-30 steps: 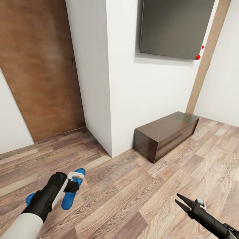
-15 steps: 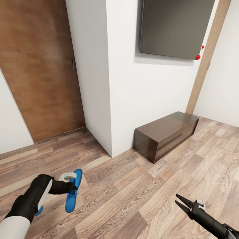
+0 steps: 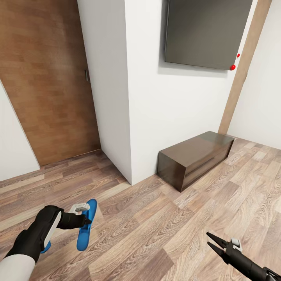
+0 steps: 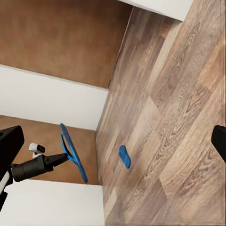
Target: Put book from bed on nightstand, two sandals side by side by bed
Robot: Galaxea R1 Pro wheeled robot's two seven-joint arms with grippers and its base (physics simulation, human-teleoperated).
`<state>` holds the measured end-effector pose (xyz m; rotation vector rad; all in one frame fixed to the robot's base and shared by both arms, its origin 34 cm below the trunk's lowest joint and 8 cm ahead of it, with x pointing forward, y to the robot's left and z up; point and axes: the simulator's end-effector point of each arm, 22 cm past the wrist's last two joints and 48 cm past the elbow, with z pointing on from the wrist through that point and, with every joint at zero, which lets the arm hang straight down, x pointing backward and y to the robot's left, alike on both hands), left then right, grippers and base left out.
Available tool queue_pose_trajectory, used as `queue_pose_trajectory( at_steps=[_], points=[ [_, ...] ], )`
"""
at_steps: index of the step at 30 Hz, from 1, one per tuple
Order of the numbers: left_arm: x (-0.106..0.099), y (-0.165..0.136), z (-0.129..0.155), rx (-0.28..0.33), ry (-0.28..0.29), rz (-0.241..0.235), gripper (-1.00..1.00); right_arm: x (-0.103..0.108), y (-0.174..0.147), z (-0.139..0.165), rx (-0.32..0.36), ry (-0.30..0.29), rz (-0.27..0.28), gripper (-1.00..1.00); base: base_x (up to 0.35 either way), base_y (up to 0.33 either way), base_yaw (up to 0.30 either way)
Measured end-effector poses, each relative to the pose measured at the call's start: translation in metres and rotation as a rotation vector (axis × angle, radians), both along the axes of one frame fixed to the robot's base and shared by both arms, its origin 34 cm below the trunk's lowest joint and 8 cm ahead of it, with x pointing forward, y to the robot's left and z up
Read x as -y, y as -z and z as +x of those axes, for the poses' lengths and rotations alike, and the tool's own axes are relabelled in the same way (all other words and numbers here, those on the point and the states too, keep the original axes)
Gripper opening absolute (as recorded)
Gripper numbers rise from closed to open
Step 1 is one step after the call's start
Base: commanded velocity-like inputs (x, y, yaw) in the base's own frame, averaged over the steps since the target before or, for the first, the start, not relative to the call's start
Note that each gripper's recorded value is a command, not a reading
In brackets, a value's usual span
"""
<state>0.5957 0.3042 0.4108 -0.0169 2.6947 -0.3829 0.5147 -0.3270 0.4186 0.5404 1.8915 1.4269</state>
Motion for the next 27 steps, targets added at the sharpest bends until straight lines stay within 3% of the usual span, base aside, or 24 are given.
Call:
queue_pose_trajectory(
  at_steps=[11, 27],
  points=[
    [-0.001, 0.000, -0.001, -0.003, -0.001, 0.001, -1.00, 0.008, 0.021, 0.001, -0.066, 0.032, -0.064, 1.00, -0.064, 0.000, 0.157],
    [-0.001, 0.001, -0.001, -0.004, -0.001, 0.003, -1.00, 0.010, 0.021, 0.003, -0.058, 0.045, -0.076, 1.00, -0.008, 0.000, 0.071]
  ],
)
